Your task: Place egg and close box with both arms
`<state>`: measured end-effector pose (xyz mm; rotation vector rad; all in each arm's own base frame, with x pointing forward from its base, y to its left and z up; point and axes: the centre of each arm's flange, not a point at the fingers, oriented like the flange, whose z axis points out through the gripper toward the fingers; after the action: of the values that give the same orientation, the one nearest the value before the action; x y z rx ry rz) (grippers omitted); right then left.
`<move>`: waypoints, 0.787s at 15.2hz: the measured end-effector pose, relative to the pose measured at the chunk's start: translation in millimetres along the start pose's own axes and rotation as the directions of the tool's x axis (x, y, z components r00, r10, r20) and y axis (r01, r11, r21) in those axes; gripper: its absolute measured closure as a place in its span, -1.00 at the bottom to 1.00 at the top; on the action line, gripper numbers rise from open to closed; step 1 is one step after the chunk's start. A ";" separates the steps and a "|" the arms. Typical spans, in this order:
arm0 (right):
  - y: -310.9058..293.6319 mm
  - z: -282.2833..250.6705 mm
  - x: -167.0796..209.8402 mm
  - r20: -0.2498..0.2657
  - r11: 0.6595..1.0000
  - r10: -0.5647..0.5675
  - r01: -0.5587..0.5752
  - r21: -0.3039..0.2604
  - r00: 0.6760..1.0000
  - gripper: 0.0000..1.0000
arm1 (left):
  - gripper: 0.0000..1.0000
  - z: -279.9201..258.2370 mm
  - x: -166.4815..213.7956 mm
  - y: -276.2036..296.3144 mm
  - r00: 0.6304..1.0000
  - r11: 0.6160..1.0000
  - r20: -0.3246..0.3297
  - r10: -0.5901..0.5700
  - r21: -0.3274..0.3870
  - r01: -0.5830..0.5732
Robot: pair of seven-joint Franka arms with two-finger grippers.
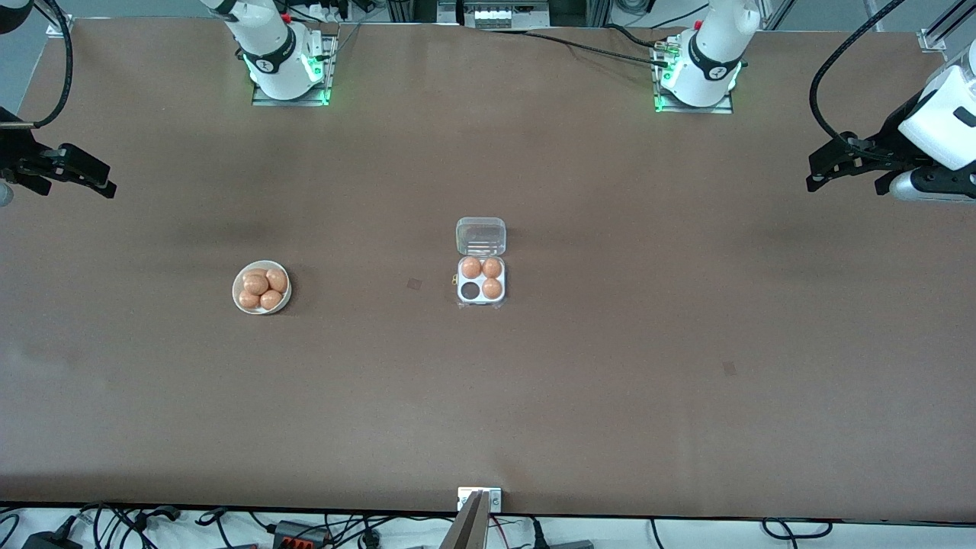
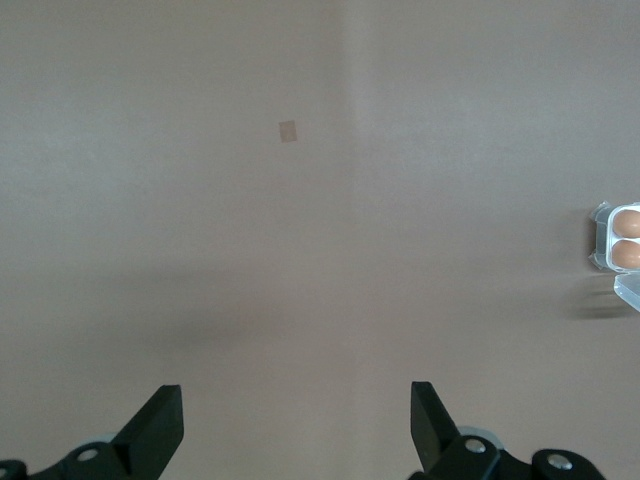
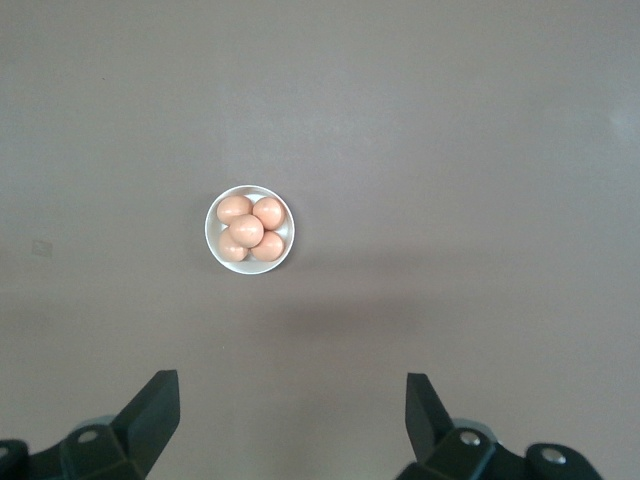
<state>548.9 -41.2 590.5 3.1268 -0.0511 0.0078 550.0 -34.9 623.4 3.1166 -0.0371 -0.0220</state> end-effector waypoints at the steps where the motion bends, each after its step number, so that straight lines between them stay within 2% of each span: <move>1: 0.0 0.1 0.0 0.000 1.000 0.000 0.000 0.000 1.000 -1.00 | -1.00 0.0 0.0 0.0 1.000 1.000 0.000 0.000 0.000 0.000; 10: -0.4 17.8 3.9 0.008 1.000 -0.001 0.001 0.000 1.000 -1.00 | -1.00 0.2 0.1 0.0 1.000 1.000 0.000 0.000 0.000 0.000; 12: -1.6 43.5 12.3 0.038 1.000 -0.003 0.003 0.000 0.999 -1.00 | -1.00 0.3 0.1 0.0 1.000 1.000 0.001 0.000 0.000 0.000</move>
<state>561.5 -40.6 547.0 3.1270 -0.0466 -0.0515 550.1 -34.9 623.1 3.1166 -0.0370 -0.0228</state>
